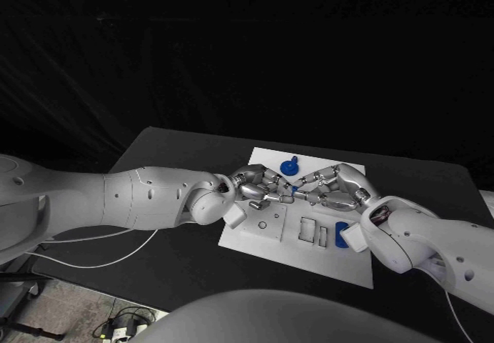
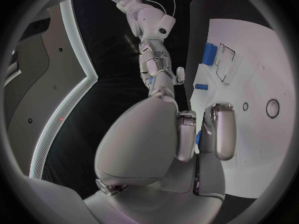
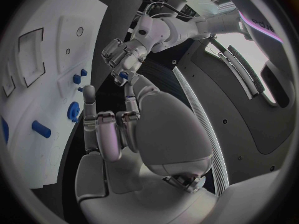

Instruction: Assemble the parts on the task board

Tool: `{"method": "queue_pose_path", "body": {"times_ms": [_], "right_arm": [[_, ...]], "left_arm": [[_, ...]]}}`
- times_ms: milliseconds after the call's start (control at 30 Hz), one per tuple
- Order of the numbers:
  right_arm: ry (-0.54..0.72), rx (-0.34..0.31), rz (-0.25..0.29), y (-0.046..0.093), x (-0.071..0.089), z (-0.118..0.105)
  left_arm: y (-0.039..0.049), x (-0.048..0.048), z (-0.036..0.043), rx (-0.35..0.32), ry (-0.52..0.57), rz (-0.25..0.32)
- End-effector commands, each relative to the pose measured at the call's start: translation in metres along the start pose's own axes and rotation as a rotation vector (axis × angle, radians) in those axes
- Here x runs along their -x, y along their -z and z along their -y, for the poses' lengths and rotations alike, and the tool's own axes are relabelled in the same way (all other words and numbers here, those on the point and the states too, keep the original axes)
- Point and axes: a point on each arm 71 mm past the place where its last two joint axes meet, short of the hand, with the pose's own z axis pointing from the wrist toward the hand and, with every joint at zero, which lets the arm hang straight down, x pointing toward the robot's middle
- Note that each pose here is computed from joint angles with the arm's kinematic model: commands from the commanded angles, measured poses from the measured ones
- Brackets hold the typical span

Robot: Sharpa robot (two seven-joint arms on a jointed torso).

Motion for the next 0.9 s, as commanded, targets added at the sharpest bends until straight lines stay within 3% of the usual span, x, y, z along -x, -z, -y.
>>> {"method": "queue_pose_path", "body": {"times_ms": [33, 467, 900], "right_arm": [[0.007, 0.008, 0.000, 0.0000, 0.0004, -0.0007], [0.007, -0.001, -0.003, -0.0004, 0.0002, 0.0001], [0.003, -0.013, -0.020, -0.0004, -0.0012, 0.0008]], "left_arm": [[-0.0006, -0.0026, -0.0017, 0.007, 0.002, -0.011], [-0.0004, -0.0028, -0.0023, -0.012, -0.012, -0.028], [-0.0004, -0.0006, -0.0010, -0.033, -0.025, -0.002]]}}
